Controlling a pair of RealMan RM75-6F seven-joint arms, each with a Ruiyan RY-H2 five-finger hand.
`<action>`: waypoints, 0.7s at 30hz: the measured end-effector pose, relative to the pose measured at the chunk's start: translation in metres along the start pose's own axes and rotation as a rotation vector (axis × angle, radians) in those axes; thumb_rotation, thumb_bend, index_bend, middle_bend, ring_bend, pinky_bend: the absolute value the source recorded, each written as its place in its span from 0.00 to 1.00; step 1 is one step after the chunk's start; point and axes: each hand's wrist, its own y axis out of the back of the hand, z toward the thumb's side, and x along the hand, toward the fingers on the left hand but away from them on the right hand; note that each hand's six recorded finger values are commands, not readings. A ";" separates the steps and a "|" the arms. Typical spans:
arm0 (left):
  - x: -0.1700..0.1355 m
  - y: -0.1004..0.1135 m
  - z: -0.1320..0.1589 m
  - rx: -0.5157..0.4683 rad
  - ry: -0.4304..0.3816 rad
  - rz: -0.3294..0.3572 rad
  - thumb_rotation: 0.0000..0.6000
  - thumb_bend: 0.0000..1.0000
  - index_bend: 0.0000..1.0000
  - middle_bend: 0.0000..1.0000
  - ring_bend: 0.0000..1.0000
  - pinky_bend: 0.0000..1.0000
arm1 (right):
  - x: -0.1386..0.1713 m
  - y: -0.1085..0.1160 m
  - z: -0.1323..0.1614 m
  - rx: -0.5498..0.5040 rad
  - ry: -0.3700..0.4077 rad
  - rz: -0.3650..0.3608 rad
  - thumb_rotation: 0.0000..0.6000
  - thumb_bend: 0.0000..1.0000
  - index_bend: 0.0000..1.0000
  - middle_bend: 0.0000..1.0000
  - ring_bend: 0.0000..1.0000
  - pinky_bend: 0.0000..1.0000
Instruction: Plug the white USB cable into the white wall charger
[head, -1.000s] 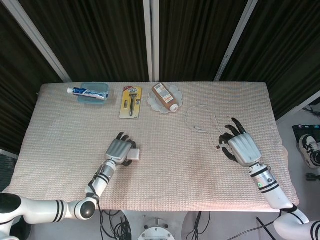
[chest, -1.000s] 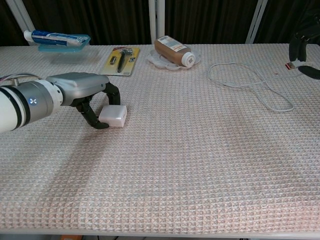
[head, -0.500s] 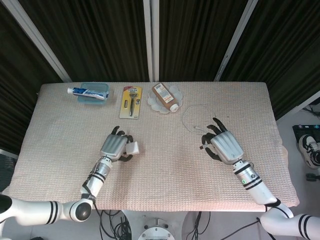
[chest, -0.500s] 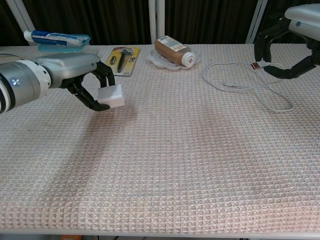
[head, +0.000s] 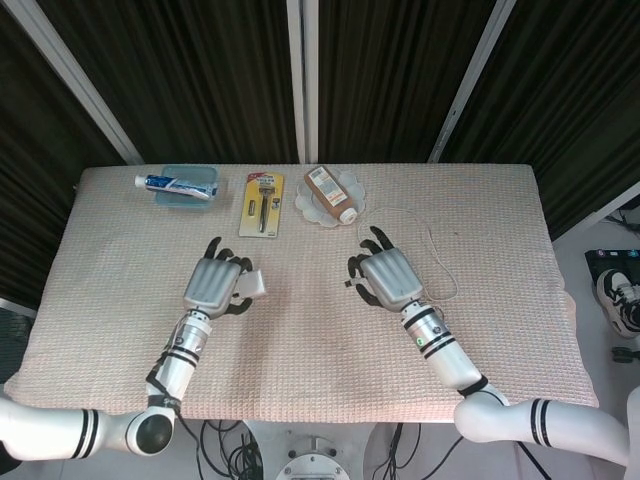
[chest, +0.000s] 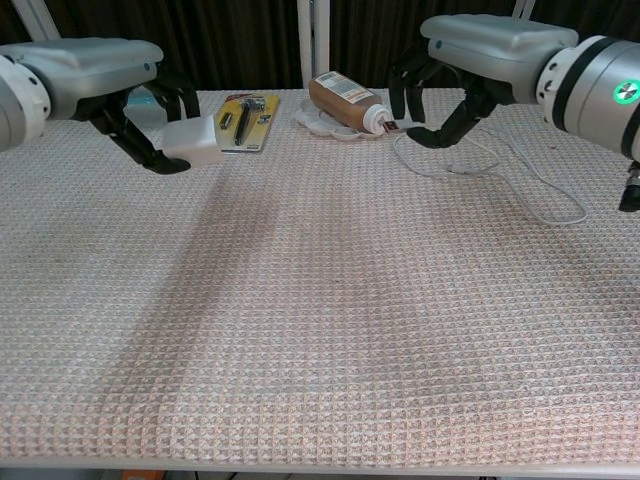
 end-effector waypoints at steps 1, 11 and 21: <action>0.000 0.002 0.002 0.008 -0.001 0.003 0.95 0.28 0.46 0.43 0.21 0.00 | -0.005 0.000 0.008 -0.003 0.004 0.004 1.00 0.42 0.64 0.53 0.21 0.00; -0.002 0.021 0.023 0.094 -0.006 0.022 1.00 0.28 0.46 0.43 0.21 0.00 | -0.037 -0.006 0.058 -0.063 -0.001 0.037 1.00 0.42 0.64 0.53 0.22 0.00; 0.003 0.027 0.038 0.109 0.016 -0.006 1.00 0.28 0.46 0.43 0.21 0.00 | -0.049 -0.009 0.067 -0.110 -0.058 0.024 1.00 0.42 0.64 0.53 0.22 0.00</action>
